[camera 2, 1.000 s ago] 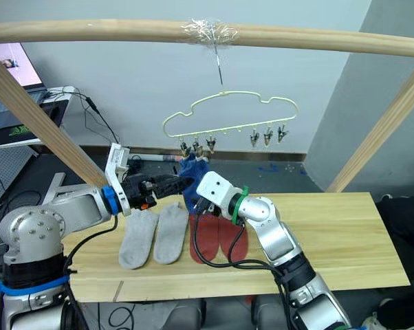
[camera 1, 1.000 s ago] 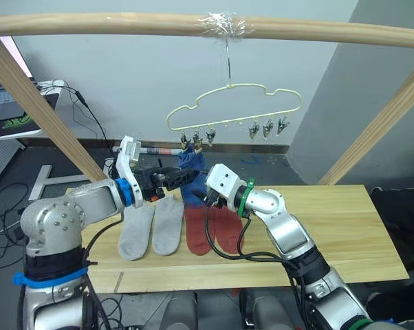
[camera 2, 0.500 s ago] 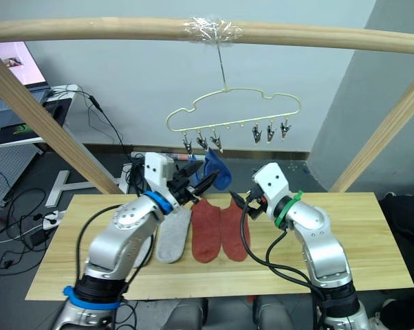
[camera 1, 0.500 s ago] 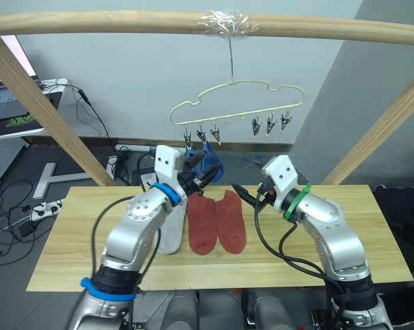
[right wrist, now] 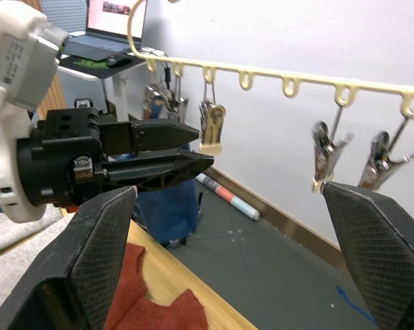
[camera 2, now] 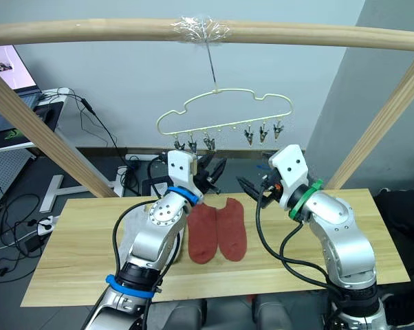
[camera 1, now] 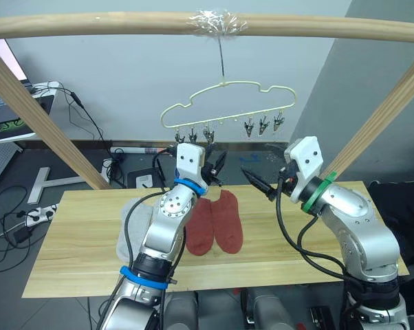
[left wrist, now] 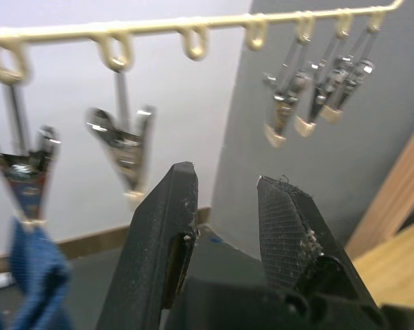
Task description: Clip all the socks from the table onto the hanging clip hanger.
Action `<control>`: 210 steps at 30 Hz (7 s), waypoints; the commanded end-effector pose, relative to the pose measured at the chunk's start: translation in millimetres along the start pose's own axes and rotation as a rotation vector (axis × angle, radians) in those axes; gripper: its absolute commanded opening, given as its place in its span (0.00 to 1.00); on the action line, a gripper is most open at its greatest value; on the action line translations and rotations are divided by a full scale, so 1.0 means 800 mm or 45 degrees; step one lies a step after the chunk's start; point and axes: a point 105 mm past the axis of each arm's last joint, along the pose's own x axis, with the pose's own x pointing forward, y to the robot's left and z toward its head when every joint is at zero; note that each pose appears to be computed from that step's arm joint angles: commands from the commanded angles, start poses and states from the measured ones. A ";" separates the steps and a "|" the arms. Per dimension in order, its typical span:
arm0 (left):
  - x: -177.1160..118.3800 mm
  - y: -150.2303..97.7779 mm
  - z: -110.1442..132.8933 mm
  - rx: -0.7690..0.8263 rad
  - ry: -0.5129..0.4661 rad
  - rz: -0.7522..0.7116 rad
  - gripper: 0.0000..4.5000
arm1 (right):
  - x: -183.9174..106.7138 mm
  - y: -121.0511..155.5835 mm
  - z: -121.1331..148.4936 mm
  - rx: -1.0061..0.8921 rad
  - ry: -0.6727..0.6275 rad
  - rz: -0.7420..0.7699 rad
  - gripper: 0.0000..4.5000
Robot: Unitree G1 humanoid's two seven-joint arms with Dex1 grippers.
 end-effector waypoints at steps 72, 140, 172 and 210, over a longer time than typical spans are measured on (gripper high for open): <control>0.047 0.040 0.028 -0.004 -0.103 0.240 0.00 | 0.016 -0.002 -0.010 -0.059 0.121 -0.039 1.00; 0.001 0.016 -0.007 -1.135 0.511 -0.355 0.00 | 0.051 0.034 -0.082 -1.280 0.181 0.244 0.01; -0.066 0.053 0.040 -1.181 0.434 -0.537 0.99 | 0.083 0.027 -0.075 -1.115 0.106 0.155 0.00; -0.089 0.045 0.060 0.027 -0.017 -0.632 1.00 | 0.065 -0.030 -0.011 0.164 -0.025 -0.624 0.46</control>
